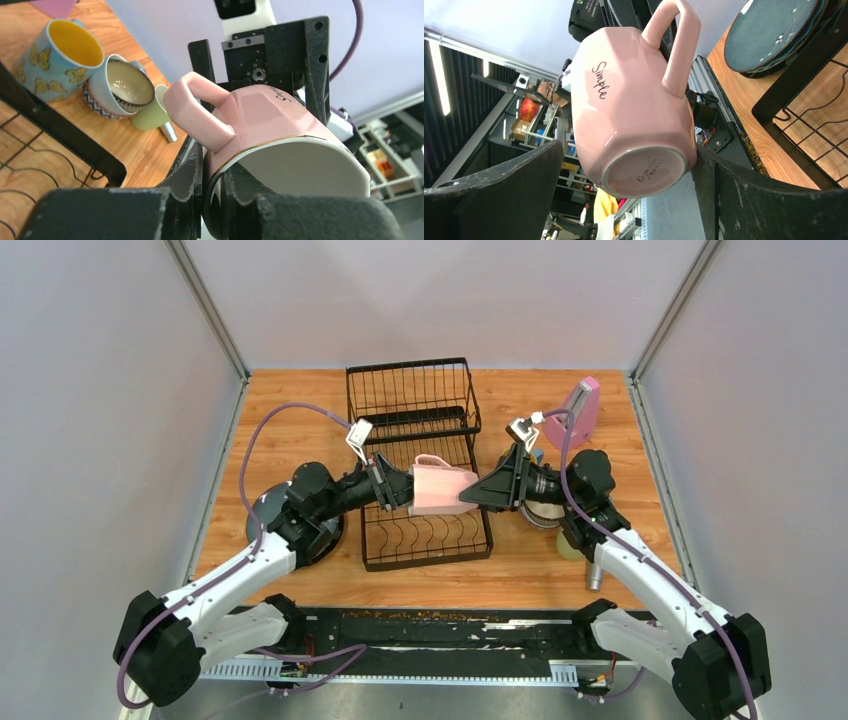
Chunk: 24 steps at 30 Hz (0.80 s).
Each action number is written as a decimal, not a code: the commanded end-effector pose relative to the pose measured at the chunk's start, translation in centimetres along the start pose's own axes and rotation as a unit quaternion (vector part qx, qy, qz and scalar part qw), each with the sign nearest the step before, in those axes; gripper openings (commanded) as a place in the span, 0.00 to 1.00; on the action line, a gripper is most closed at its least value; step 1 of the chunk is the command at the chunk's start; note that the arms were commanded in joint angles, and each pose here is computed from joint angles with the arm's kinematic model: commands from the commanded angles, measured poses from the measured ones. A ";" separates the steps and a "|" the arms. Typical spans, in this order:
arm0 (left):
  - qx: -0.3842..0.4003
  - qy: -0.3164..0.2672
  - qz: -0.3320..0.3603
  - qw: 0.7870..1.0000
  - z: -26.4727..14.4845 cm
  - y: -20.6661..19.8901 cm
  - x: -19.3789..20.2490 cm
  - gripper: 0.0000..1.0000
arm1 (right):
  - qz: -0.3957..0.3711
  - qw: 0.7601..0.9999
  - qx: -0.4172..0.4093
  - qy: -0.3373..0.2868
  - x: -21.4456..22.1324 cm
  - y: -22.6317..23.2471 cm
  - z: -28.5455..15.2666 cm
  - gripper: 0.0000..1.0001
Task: Load the mixed dishes into the dish rack
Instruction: Pick up the cup at the center of the board.
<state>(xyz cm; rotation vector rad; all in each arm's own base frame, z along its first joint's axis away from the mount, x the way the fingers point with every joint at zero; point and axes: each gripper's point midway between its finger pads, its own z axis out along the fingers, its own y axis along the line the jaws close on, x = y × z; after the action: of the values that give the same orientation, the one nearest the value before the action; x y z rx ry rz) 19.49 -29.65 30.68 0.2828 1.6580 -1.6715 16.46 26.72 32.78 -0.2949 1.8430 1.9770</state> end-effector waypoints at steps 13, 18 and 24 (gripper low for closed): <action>-0.088 -0.058 -0.305 0.946 -0.9 -0.7 -2.2 0.00 | -0.076 0.994 0.018 -0.074 -3.0 1.8 0.1 0.98; -0.096 -0.067 -0.327 0.938 -1.4 -0.8 -2.2 0.00 | -0.139 0.985 0.046 -0.096 -3.1 2.0 -0.8 0.99; -0.067 -0.044 -0.263 0.961 -0.6 -1.7 -2.4 0.00 | -0.140 0.986 0.032 -0.079 -2.5 2.1 -0.7 0.99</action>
<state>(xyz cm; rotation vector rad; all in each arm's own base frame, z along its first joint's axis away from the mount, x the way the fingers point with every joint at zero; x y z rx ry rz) 20.31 -28.13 29.03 -0.5311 2.0309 -1.8211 17.58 25.47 34.56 -0.2901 1.7163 1.7222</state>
